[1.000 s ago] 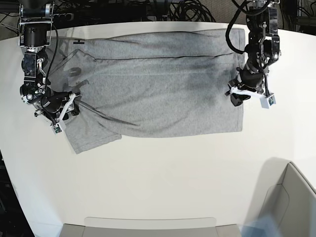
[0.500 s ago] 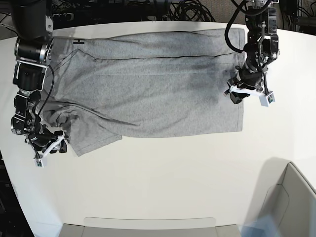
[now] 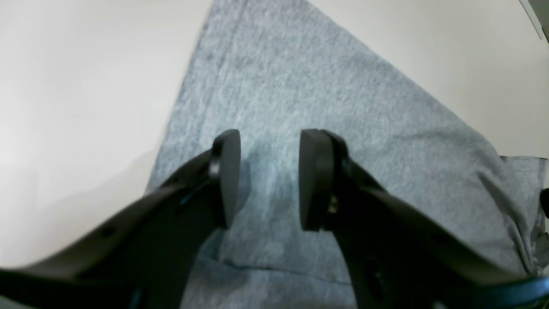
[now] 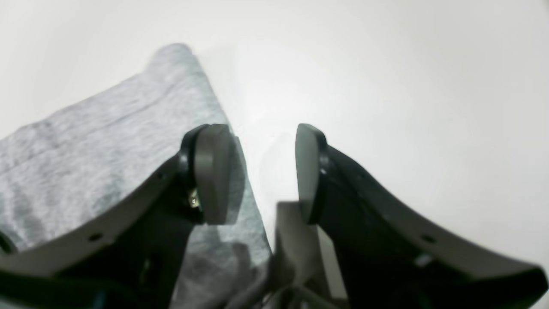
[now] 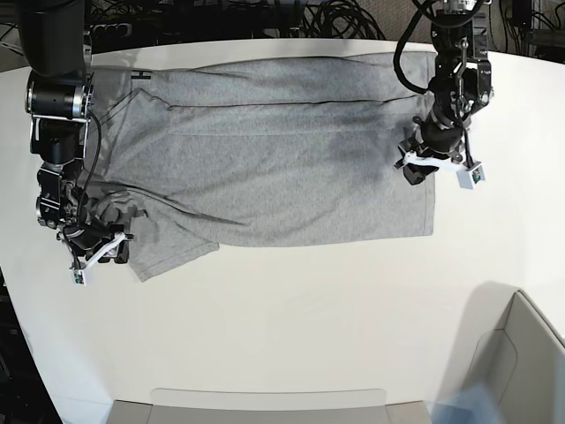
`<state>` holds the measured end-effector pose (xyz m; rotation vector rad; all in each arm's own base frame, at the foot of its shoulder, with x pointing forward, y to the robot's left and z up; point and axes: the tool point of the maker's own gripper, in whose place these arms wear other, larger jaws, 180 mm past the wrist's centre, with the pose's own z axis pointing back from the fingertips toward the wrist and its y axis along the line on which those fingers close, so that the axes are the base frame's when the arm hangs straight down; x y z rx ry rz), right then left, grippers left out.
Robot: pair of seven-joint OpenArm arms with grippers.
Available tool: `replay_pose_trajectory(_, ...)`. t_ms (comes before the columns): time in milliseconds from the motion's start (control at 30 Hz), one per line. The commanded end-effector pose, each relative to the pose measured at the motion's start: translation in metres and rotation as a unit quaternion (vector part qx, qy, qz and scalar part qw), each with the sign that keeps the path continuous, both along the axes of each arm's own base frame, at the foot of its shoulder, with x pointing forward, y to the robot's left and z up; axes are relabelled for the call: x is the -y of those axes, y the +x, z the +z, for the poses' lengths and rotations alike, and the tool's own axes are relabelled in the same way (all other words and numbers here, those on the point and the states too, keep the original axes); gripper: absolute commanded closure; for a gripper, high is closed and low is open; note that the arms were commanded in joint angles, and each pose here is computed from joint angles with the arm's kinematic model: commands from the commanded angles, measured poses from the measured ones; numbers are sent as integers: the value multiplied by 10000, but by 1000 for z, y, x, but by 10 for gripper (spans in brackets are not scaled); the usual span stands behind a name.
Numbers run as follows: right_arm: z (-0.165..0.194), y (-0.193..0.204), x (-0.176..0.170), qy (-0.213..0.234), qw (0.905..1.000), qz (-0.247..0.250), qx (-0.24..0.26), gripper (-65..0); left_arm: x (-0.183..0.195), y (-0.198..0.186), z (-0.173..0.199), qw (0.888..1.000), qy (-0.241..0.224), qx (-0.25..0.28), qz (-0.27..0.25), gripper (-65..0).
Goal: Fold the T-shirt properly
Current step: 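Grasp the sleeve with the right gripper and the side edge with the left gripper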
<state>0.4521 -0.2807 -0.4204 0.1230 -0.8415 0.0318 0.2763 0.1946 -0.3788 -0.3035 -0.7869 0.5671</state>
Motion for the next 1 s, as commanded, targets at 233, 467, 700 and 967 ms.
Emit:
replay_pose_trajectory(233, -20, -23, -58, 270, 9922, 1040, -635, -254, -3, 6, 12, 9998, 76, 206, -12, -236)
replay_pose_trajectory(467, -9, -25, -53, 503, 9919, 1004, -597, -254, -5, 8, 9, 9998, 88, 176, 19, -237)
replay_pose_trajectory(700, -9, -28, -45, 441, 9923, 974, -627, -254, -22, 49, 5, 9996, 81, 209, 193, -256)
replay_pose_trajectory(967, -9, -28, -44, 423, 9924, 973, -626, -254, -56, 109, 8, 9994, 328, -30, 133, -298)
